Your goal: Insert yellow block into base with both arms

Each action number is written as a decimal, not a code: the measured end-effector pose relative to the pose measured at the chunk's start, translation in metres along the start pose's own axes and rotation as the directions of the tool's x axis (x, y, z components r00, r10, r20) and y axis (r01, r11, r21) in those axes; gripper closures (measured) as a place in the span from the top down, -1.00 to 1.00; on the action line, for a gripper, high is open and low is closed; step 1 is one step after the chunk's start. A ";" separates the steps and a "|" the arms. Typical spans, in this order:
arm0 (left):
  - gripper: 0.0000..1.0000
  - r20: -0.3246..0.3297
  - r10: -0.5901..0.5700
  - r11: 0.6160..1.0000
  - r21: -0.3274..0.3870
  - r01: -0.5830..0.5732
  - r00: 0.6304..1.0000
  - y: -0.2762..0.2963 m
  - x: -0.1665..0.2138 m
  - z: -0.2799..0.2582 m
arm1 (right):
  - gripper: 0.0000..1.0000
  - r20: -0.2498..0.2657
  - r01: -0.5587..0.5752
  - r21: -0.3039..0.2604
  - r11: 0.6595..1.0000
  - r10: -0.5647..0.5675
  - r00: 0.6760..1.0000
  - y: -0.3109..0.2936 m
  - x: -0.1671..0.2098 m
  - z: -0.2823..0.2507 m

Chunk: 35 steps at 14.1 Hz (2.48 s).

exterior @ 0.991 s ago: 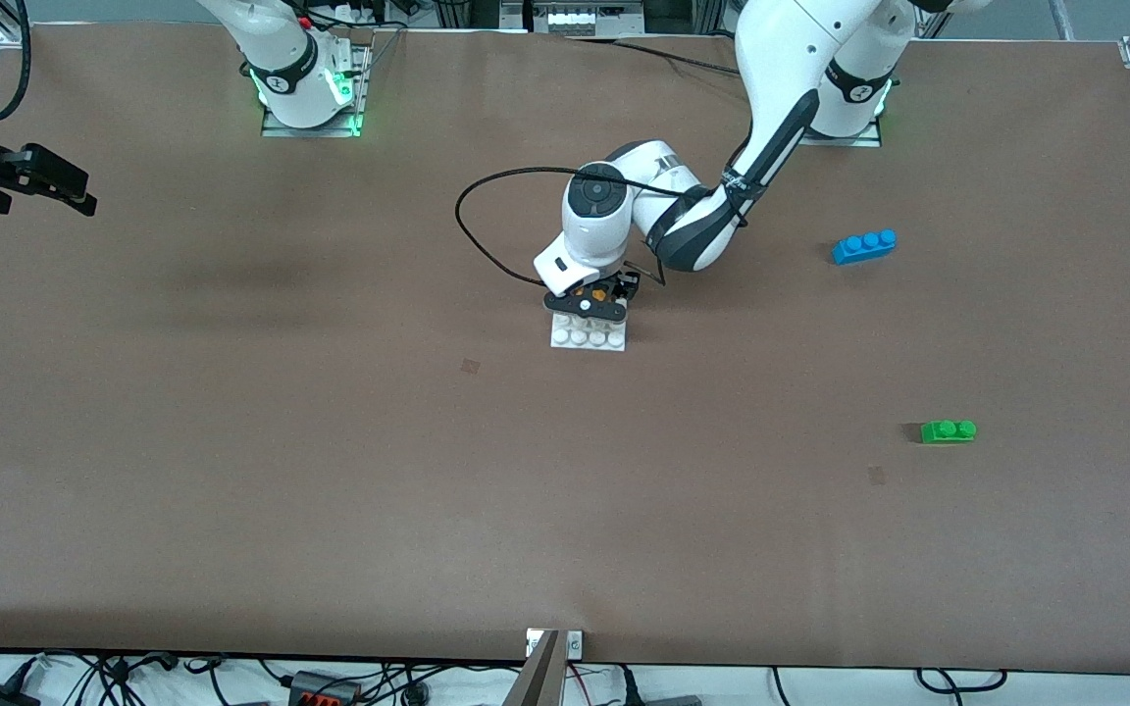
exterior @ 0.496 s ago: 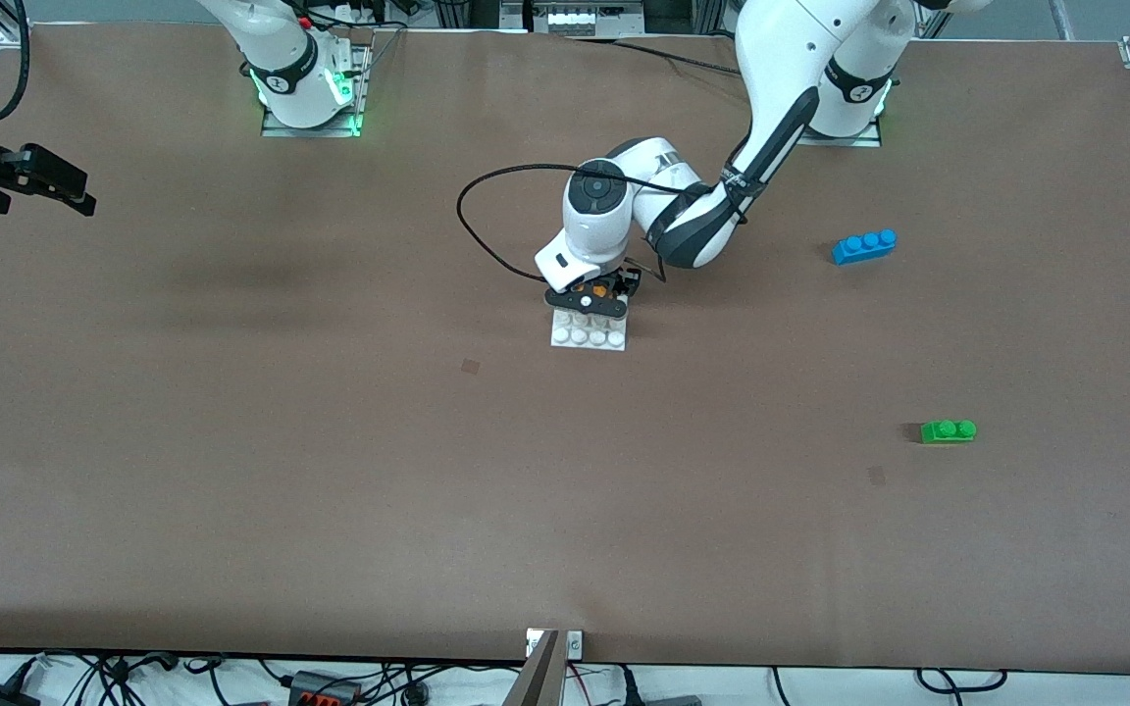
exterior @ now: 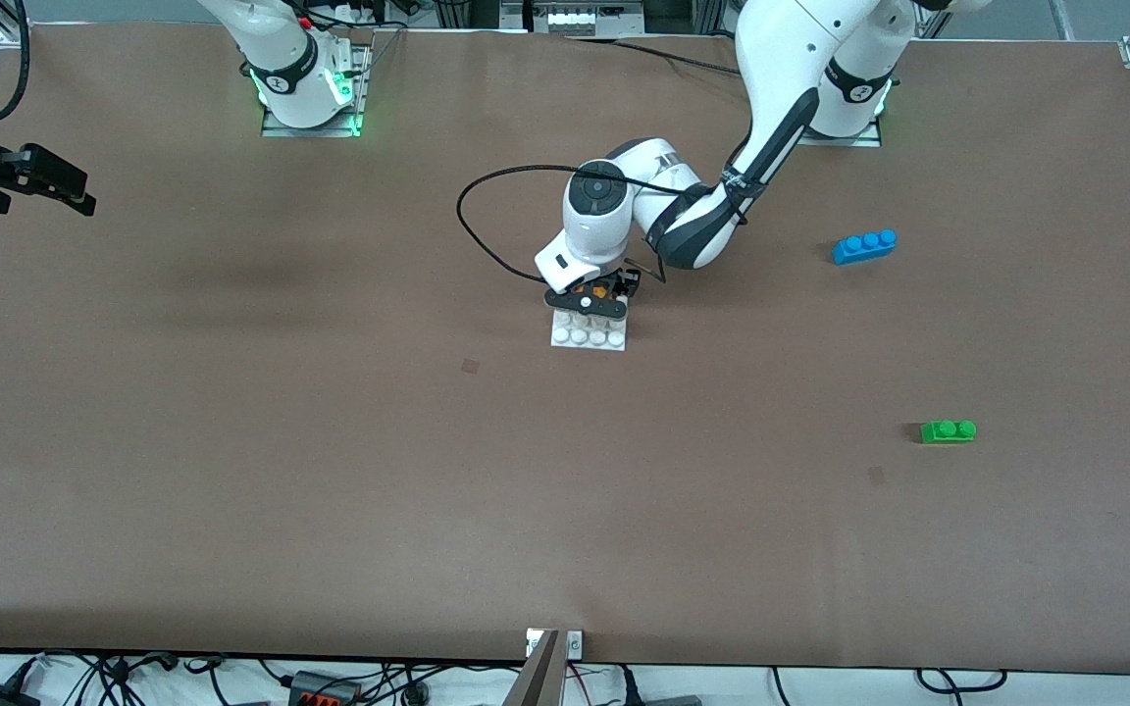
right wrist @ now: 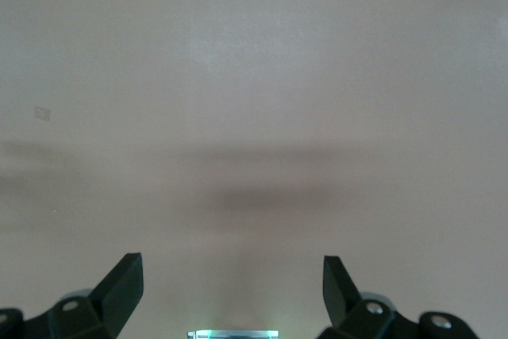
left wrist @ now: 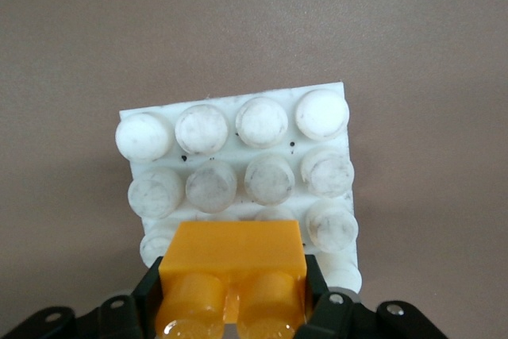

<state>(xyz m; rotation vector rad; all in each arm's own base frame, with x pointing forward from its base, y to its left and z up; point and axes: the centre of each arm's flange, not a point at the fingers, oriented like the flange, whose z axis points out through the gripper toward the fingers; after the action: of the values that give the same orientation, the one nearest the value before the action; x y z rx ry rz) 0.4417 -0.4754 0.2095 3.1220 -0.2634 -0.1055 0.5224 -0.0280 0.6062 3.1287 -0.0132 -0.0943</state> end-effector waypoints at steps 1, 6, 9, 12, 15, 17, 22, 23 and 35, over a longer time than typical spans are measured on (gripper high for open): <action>0.38 0.003 -0.003 1.000 0.003 0.003 1.000 -0.002 0.001 0.003 | 1.00 0.000 0.000 0.000 1.000 0.000 1.000 0.000 0.000 0.000; 0.38 0.009 -0.026 1.000 0.007 0.026 1.000 -0.013 0.011 0.015 | 1.00 0.000 0.000 0.000 1.000 0.000 1.000 0.000 0.000 0.000; 0.39 0.009 -0.029 1.000 0.007 0.029 1.000 -0.015 0.013 0.015 | 1.00 0.000 0.000 0.000 1.000 0.000 1.000 0.000 0.000 0.000; 0.84 0.002 -0.040 0.999 0.005 0.040 0.999 -0.017 0.017 0.012 | 1.00 0.000 -0.001 0.000 1.000 0.001 1.000 0.001 0.000 0.000; 1.00 -0.017 -0.103 0.995 0.010 0.103 0.995 -0.045 0.046 -0.024 | 1.00 0.000 -0.002 0.000 1.000 0.002 1.000 0.001 0.000 0.000; 1.00 -0.048 -0.183 0.983 0.008 0.184 0.982 -0.091 0.074 -0.070 | 1.00 0.000 -0.003 0.000 1.000 0.003 1.000 0.002 0.000 0.000; 1.00 -0.104 -0.310 0.948 0.035 0.315 0.945 -0.263 0.113 -0.178 | 1.00 0.000 -0.004 0.001 1.000 0.004 1.000 0.002 0.000 0.000; 1.00 -0.104 -0.329 0.942 0.036 0.334 0.939 -0.299 0.112 -0.201 | 1.00 0.000 -0.004 0.001 1.000 0.004 1.000 0.002 0.000 0.000; 1.00 -0.029 -0.344 0.939 -0.043 0.343 0.939 -0.479 0.015 -0.377 | 1.00 -0.020 0.016 -0.008 1.000 -0.016 1.000 -0.008 0.006 -0.007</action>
<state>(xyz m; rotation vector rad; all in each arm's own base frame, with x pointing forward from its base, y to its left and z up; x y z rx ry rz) 0.5622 -0.0048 0.5789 3.0933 0.2847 -0.0539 0.5291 -0.0195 0.6132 3.1223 0.0118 -0.0627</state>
